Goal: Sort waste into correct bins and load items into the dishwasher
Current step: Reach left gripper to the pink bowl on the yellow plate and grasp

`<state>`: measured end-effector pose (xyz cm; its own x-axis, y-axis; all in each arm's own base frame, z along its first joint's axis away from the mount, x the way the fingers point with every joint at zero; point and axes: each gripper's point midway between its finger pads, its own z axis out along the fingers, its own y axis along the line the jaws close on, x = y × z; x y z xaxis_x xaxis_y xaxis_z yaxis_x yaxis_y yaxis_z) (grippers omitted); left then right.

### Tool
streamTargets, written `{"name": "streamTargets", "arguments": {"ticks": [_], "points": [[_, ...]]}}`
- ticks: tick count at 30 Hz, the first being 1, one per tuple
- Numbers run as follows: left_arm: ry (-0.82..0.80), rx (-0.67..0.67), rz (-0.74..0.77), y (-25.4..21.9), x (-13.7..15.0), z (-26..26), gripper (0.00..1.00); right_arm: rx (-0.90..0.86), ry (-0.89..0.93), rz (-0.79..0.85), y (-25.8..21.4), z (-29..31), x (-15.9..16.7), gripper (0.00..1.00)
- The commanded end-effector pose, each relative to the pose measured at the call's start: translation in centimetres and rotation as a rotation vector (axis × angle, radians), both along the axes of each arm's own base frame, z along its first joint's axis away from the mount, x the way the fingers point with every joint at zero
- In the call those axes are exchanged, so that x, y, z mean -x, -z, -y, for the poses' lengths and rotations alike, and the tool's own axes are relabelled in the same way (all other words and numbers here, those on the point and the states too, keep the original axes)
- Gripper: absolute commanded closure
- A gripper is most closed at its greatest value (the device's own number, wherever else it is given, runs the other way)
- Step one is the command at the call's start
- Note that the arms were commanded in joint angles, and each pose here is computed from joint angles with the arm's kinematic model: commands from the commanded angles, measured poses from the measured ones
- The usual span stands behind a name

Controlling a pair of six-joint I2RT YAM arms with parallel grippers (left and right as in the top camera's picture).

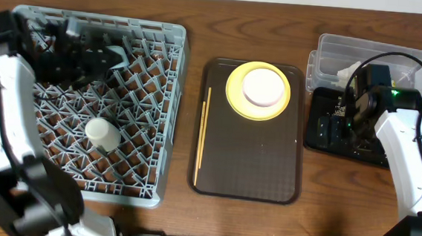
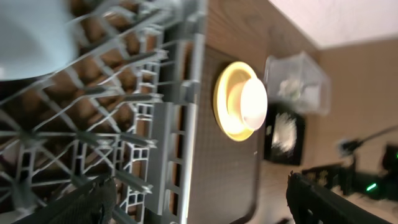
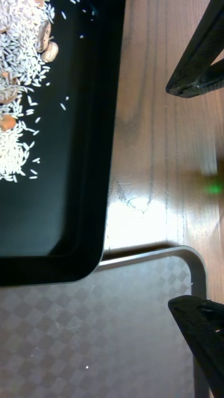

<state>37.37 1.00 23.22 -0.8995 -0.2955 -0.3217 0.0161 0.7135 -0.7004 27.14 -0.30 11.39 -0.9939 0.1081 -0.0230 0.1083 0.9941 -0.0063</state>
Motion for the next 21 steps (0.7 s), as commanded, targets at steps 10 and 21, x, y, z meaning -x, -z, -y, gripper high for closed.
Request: {"name": "streamTargets", "arguments": {"ticks": [10,21], "points": [[0.372,-0.502,0.088,2.8,0.5,14.5,0.10,0.020,0.015,-0.017,-0.5,0.6,0.8,0.01],[0.627,-0.650,0.324,7.4,0.1,29.3,0.10,0.206,0.183,-0.063,-0.9,3.9,2.4,0.01]]}}
